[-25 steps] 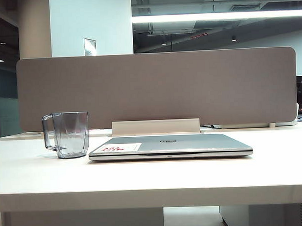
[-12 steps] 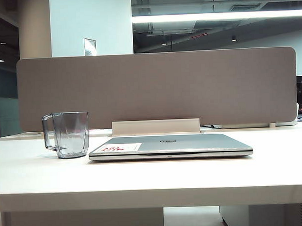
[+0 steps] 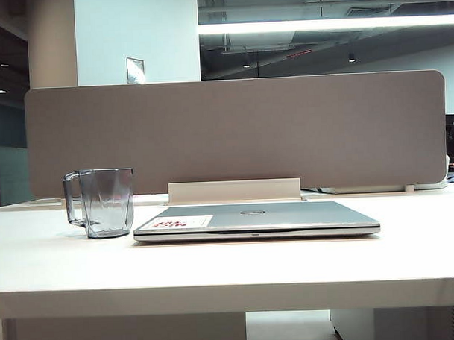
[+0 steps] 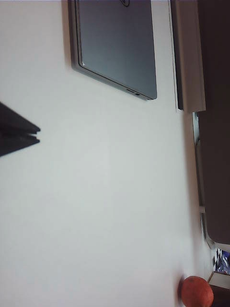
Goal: Pick up the water cup and place it on the left side of the laptop.
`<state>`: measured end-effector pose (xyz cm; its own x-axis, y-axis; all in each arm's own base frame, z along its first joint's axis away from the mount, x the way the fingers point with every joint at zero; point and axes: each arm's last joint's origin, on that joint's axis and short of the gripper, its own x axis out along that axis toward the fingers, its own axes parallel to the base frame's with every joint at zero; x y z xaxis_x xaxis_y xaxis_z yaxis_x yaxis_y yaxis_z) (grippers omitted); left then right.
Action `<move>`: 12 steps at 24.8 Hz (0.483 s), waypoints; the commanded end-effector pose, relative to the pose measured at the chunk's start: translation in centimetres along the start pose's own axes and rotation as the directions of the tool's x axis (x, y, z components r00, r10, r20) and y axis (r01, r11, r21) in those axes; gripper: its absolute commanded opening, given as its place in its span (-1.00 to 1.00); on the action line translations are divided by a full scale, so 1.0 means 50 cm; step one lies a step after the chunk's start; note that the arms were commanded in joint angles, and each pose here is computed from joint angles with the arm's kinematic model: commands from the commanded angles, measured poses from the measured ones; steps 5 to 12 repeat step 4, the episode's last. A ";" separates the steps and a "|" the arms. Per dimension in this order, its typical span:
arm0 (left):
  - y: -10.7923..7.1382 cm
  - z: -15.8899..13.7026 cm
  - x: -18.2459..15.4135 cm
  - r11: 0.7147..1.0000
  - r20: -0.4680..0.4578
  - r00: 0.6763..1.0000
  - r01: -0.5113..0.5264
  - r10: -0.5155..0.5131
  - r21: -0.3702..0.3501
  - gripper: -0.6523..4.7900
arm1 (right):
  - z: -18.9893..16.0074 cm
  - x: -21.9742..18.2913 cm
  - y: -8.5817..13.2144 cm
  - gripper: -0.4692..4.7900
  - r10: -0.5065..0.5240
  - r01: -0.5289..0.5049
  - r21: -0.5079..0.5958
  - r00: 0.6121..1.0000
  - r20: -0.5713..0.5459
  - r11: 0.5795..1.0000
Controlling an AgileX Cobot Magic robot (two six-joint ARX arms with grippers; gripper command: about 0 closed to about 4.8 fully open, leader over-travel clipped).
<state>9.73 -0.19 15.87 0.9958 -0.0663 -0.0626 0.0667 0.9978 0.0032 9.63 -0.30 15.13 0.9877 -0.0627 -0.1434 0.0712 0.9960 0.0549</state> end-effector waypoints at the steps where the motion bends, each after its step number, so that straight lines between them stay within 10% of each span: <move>1: 0.000 0.004 0.000 1.000 0.014 1.000 -0.002 0.002 0.004 -0.78 | -0.002 0.001 0.000 -0.84 -0.001 0.001 -0.003 1.000 0.007 1.000; 12: 0.000 0.004 0.000 1.000 0.014 1.000 -0.002 0.002 0.004 -0.78 | -0.002 0.001 0.000 -0.84 -0.001 0.001 -0.003 1.000 0.007 1.000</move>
